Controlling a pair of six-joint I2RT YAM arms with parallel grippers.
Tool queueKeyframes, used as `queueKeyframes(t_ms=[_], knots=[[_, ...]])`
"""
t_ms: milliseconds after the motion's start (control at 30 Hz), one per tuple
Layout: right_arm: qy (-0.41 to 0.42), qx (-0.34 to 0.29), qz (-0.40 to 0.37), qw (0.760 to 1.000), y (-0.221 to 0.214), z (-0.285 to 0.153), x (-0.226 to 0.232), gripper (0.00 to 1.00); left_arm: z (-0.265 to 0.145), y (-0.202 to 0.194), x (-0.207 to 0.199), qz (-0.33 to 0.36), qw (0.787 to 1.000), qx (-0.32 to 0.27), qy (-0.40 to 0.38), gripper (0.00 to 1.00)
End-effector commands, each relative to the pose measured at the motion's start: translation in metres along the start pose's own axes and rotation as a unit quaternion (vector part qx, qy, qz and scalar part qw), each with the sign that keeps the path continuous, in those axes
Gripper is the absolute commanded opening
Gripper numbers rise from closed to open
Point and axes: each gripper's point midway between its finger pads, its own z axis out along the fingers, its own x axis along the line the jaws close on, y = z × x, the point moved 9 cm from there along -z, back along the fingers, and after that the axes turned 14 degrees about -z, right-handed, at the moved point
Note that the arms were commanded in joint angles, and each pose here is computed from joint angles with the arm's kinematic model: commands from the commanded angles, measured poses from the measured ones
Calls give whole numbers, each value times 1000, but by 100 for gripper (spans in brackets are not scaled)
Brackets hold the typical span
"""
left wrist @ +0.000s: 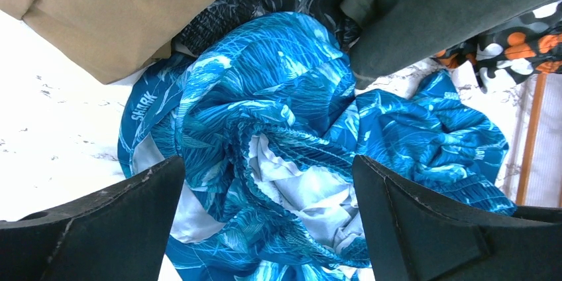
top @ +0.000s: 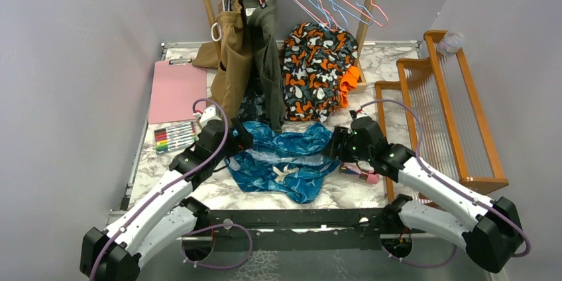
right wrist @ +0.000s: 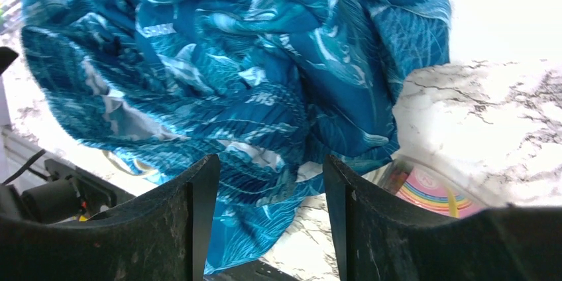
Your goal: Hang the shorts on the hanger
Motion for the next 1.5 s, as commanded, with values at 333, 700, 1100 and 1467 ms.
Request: queueKeyframes(t_ms=[333,700,1100,1467], knots=[[99,-138,-177,969,73,-71,34,62,-49,58,-33,94,989,-115,-24,99],[56,-349,-246,903,195,-145,74,61,-69,67,-30,160,961,-192,-117,99],[-19,-412,-164,896,318,-147,90,54,-71,63,-27,175,955,-193,-141,99],[-15,-412,-159,897,343,-114,32,54,-67,61,-27,181,956,-185,-139,99]])
